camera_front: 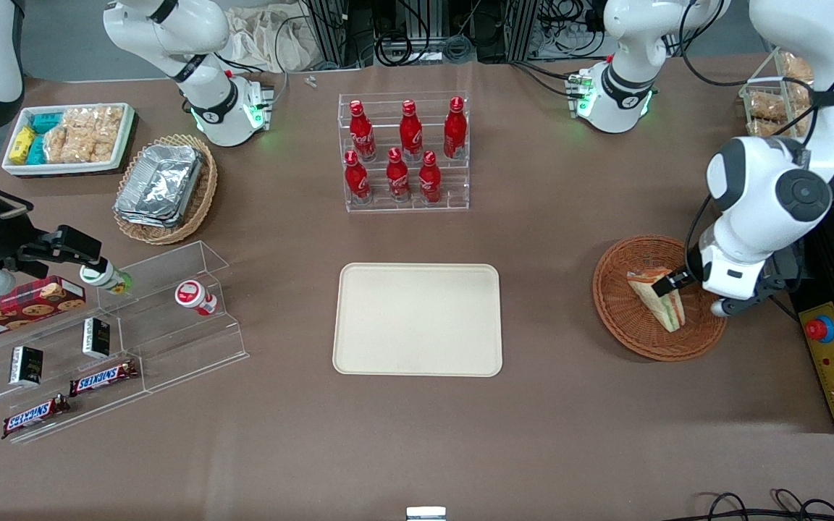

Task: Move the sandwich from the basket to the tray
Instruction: 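Lower the open left gripper around the wrapped sandwich's edge, then close the left gripper on the sandwich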

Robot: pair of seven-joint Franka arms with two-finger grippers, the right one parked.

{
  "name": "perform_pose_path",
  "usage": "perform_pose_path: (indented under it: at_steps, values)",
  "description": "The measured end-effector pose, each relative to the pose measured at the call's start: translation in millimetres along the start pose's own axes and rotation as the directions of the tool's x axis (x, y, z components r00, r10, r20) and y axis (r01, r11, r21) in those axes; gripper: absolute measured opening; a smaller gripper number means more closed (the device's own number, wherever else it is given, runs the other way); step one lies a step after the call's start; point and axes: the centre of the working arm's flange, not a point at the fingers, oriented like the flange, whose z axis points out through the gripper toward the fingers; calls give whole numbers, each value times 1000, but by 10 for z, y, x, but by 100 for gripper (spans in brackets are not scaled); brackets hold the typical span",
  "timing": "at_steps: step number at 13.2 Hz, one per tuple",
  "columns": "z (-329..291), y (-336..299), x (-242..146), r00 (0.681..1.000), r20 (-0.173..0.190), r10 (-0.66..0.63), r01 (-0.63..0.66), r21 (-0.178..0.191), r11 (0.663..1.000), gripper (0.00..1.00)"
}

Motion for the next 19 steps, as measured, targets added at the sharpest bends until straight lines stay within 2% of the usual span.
perform_pose_path:
  at_steps: [14, 15, 17, 19]
  values:
    - [524, -35, 50, 999, 24, -41, 42, -16, 999, 97]
    - [536, -36, 53, 999, 24, -43, 43, -17, 999, 93]
    - [537, -32, 62, 999, 16, -44, 44, -23, 999, 68]
    - [537, -30, 64, 999, 14, -44, 44, -24, 999, 51]
